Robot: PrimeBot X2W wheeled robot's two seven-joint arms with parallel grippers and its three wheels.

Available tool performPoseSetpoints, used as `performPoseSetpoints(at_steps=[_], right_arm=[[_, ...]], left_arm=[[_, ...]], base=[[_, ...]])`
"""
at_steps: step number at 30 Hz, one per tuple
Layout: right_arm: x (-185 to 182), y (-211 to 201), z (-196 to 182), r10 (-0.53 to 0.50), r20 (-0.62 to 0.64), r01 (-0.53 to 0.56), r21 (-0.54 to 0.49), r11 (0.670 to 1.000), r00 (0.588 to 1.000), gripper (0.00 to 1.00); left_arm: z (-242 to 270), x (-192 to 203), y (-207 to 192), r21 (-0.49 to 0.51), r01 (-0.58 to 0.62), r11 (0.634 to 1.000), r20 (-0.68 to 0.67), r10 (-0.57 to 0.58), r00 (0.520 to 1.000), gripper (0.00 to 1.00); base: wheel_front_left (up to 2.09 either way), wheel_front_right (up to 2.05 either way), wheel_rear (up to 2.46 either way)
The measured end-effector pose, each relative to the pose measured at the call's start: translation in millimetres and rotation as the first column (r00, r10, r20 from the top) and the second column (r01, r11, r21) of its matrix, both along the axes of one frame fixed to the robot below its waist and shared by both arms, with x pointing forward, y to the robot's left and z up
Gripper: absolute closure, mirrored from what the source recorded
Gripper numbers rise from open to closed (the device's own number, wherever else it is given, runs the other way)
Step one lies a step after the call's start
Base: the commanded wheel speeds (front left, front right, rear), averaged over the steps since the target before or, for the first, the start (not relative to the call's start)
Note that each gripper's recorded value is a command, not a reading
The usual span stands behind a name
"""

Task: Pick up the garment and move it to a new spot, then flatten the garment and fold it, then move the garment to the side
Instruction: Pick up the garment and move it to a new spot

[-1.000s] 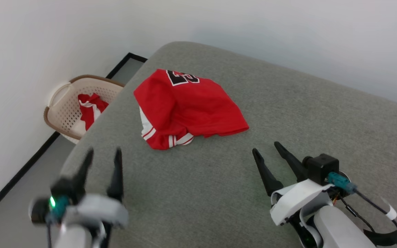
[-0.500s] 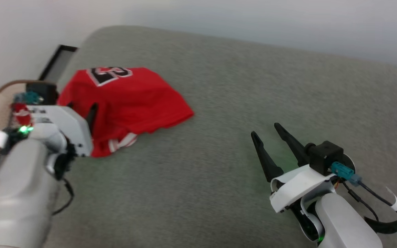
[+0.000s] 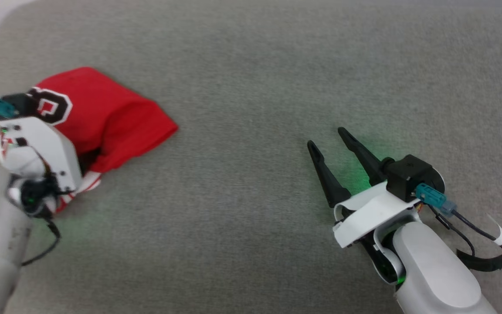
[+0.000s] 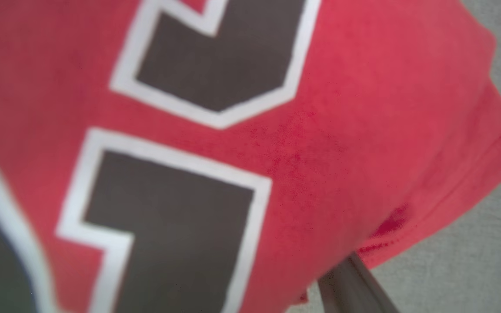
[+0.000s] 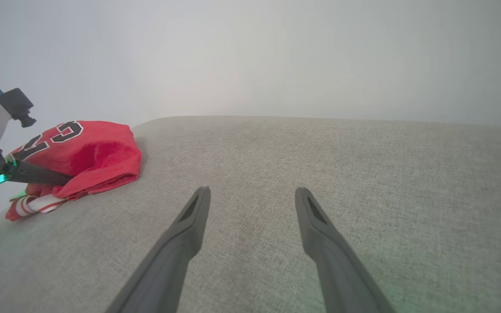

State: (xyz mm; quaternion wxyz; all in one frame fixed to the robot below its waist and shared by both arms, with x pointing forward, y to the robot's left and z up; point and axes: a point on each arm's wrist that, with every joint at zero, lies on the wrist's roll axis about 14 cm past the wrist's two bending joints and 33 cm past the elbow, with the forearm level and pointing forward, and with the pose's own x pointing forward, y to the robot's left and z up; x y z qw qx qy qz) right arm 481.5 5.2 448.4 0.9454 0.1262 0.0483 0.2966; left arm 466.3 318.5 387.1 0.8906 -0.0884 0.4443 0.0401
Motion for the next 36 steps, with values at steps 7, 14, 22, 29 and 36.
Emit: performPoseSetpoints(at_steps=[7,14,22,29,36], right_arm=[[3.8,-11.3,-9.5,-0.029,-0.016,0.029,-0.004,1.0,0.999,0.0],[-4.6,-27.2,-3.6,-0.071,-0.021,0.071,0.002,0.997,0.997,0.0],[-12.6,-61.6,33.0,-0.191,0.02,0.189,0.066,0.98,0.981,0.0],[-29.0,-102.4,58.1,-0.319,0.051,0.312,0.117,0.943,0.946,0.0],[-46.1,-144.7,67.7,-0.442,0.058,0.429,0.155,0.89,0.895,0.0]], left_arm=[[-18.1,20.8,-7.0,-0.009,0.019,1.0,-0.004,-0.019,1.0,1.0],[3.8,38.4,-2.0,0.005,-0.038,0.999,0.193,0.036,0.981,1.0],[81.1,53.2,-15.2,0.046,0.013,0.999,0.432,-0.032,0.901,1.0],[150.3,60.1,-79.1,0.051,0.199,0.979,0.589,-0.191,0.786,1.0],[170.0,50.8,-199.6,0.036,0.512,0.858,0.616,-0.423,0.665,1.0]], base=[[0.0,0.0,0.0],[0.0,0.0,0.0],[0.0,0.0,0.0],[0.0,0.0,0.0],[0.0,0.0,0.0]])
